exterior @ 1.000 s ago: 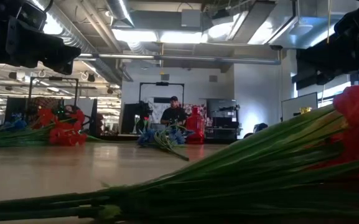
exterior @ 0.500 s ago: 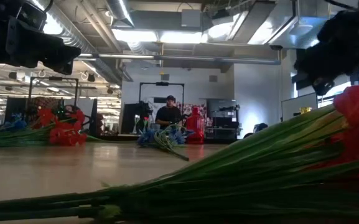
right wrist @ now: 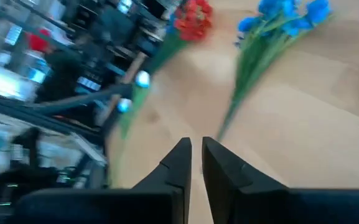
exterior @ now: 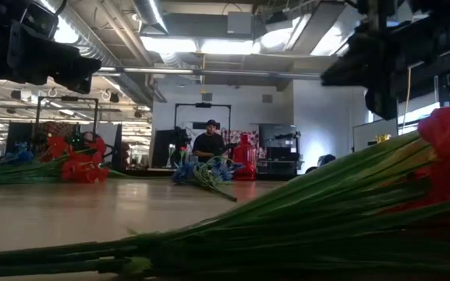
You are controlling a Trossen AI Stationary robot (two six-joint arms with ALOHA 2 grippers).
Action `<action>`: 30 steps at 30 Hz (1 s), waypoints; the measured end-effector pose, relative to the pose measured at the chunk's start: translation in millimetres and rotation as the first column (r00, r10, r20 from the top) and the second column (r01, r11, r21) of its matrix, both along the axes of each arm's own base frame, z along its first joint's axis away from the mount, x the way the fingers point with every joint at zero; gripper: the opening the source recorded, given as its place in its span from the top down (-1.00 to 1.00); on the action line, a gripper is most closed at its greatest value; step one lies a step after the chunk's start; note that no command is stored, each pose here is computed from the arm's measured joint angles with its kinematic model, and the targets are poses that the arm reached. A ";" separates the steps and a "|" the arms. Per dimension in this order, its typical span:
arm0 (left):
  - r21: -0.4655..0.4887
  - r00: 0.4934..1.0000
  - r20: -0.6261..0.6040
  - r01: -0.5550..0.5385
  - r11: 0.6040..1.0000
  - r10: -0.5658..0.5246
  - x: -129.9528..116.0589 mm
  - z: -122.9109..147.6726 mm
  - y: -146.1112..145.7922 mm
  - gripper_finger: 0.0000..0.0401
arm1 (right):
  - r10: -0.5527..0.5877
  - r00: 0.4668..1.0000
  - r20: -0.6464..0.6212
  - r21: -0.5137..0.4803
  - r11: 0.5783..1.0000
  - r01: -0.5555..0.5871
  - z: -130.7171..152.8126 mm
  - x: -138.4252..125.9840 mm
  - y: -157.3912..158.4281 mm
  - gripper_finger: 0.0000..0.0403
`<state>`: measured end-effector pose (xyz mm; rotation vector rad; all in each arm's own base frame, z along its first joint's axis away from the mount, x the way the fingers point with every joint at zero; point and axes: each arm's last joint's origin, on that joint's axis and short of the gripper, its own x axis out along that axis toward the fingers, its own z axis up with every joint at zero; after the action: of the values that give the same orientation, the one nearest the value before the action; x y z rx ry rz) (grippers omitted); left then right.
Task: Sort flowers into vase by color
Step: Put the right blue flowers into the yellow vase
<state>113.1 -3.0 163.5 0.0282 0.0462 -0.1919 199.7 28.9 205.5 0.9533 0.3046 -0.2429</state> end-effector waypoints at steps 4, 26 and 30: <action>0.000 1.000 -0.001 0.000 1.000 0.000 0.0 -0.1 0.0 0.10 | -0.102 0.973 -0.206 0.058 0.992 0.116 3.4 5.3 -11.9 0.80; 0.000 1.000 -0.001 0.000 1.000 0.000 0.0 -0.1 0.0 0.10 | 0.214 0.493 -0.844 0.322 0.935 0.146 -7.2 -13.0 -10.0 0.15; 0.000 1.000 -0.001 0.000 1.000 0.000 0.0 -0.1 0.0 0.10 | 0.267 0.386 -0.883 0.332 0.937 0.111 -3.7 -10.8 10.3 0.19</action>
<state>113.1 -3.0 163.4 0.0281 0.0473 -0.1915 188.9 39.2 201.8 1.0605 1.5129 -0.6604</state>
